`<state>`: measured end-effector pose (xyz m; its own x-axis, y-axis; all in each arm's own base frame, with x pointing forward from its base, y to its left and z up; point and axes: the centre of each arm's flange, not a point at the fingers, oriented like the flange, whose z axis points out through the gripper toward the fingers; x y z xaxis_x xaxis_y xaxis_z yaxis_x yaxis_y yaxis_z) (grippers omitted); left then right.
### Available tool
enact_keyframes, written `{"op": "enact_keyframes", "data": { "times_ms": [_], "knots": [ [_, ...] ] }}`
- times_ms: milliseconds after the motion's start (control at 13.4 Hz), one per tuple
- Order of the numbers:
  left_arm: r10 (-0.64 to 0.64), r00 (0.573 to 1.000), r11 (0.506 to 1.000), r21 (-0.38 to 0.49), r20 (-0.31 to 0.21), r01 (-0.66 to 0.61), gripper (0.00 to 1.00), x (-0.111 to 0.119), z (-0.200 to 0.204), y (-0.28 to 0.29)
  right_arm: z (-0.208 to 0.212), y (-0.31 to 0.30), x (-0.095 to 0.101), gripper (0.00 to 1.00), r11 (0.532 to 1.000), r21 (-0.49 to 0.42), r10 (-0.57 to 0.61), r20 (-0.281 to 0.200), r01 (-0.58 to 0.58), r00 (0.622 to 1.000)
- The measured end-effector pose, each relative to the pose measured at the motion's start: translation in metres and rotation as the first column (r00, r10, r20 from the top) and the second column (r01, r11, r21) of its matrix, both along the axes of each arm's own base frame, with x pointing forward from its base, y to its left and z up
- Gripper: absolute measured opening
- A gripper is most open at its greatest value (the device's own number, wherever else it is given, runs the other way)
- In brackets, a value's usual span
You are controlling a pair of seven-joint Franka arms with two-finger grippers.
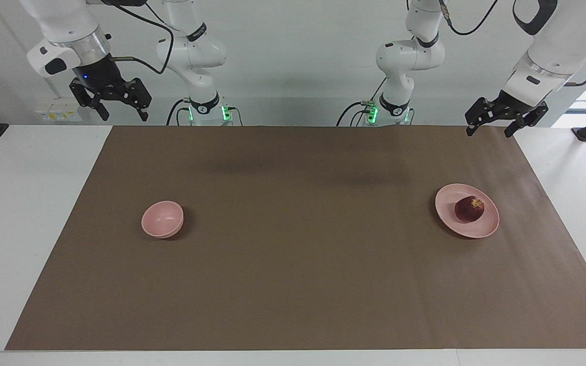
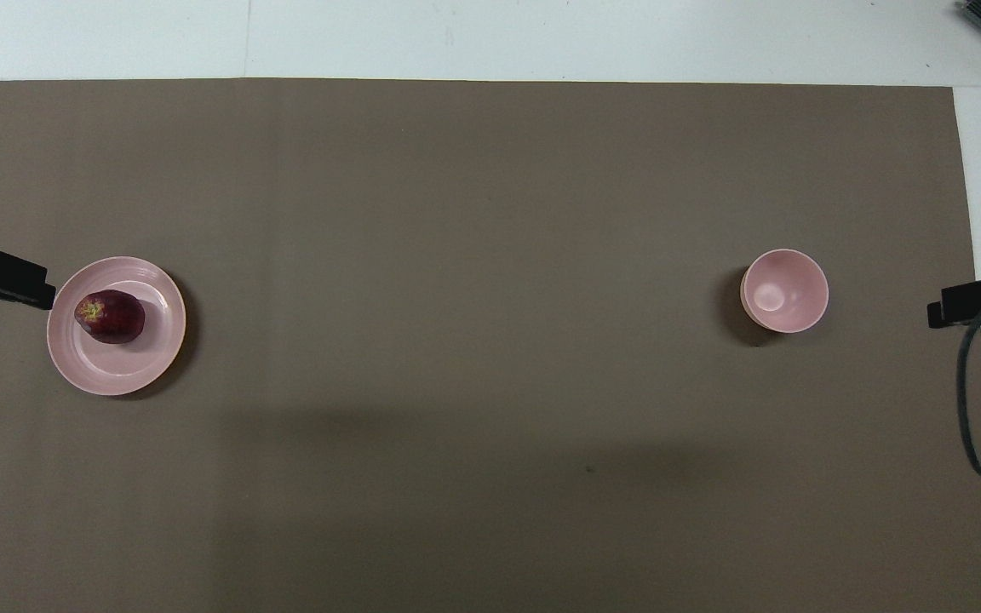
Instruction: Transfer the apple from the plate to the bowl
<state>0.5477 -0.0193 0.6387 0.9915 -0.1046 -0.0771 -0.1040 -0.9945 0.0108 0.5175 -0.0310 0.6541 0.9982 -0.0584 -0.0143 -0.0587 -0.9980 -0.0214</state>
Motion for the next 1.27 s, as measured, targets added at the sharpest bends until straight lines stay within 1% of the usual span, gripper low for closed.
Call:
{"op": "enact_keyframes", "data": {
  "times_ms": [298, 522, 820, 1044, 1268],
  "knots": [
    [0.000, 1.000, 1.000, 0.001, -0.017, 0.000, 1.00, -0.002, -0.001, 0.000, 0.000, 0.000, 0.000, 1.00, 1.000, 0.000, 0.000, 0.000, 0.000, 1.000],
    [0.004, 0.999, 1.000, 0.002, -0.044, -0.004, 1.00, -0.006, -0.002, 0.003, 0.000, 0.000, 0.000, 1.00, 1.000, 0.000, 0.000, 0.000, 0.000, 1.000],
    [-0.025, 0.999, 1.000, -0.003, -0.043, 0.025, 1.00, -0.005, -0.003, 0.006, 0.000, 0.000, 0.000, 1.00, 1.000, 0.000, 0.000, 0.000, 0.000, 1.000],
    [-0.050, 0.998, 0.999, -0.010, -0.040, 0.049, 1.00, 0.002, -0.014, 0.025, 0.000, 0.000, 0.000, 1.00, 1.000, 0.000, 0.000, 0.000, 0.000, 1.000],
    [-0.092, 0.995, 0.996, -0.021, -0.039, 0.091, 1.00, 0.016, -0.039, 0.043, 0.000, 0.000, 0.000, 1.00, 1.000, 0.000, 0.000, 0.000, 0.000, 1.000]
  ]
}}
